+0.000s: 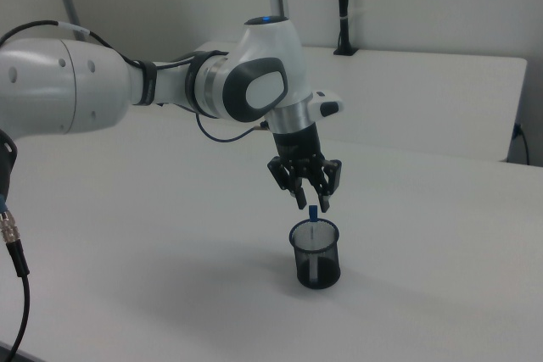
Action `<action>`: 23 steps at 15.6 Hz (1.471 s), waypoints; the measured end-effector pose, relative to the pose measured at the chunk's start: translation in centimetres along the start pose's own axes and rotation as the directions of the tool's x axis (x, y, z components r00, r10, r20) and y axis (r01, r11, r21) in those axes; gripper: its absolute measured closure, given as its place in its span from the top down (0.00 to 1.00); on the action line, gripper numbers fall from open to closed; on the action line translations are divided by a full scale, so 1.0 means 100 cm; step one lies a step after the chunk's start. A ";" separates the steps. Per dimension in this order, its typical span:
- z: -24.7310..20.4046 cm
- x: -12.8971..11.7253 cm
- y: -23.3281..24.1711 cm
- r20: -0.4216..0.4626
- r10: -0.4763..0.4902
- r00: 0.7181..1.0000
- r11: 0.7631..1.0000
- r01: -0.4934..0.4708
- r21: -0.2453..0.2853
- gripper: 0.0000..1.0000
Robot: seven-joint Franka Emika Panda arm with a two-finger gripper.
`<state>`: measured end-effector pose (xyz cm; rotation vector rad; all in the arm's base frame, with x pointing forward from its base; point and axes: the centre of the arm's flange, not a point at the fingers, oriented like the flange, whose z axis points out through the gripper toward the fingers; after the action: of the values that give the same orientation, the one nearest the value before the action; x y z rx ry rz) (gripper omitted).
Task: Remove the marker
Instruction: 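Grasp the blue-capped marker in the cup and lift it out, then carry the marker away from the cup and lower it onto the table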
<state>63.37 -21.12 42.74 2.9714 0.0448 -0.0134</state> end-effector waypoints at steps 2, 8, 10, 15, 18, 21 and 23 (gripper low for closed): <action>0.002 0.000 0.000 0.003 -0.003 1.000 1.000 0.003 0.001 0.38; 0.012 0.002 -0.002 0.017 -0.012 1.000 1.000 0.011 0.005 0.22; 0.009 0.002 -0.001 0.012 -0.011 1.000 1.000 0.011 0.003 0.19; -0.053 -0.001 0.007 -0.093 0.012 0.996 1.000 -0.013 -0.009 0.18; -0.129 -0.019 0.011 -0.211 0.030 0.977 0.999 -0.034 -0.016 0.18; -0.192 -0.043 0.004 -0.296 0.044 0.954 0.999 -0.041 0.016 0.18; -0.193 -0.048 -0.022 -0.228 0.013 0.974 0.998 0.000 0.058 0.18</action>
<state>58.59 -15.82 61.45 3.0150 0.0642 0.3331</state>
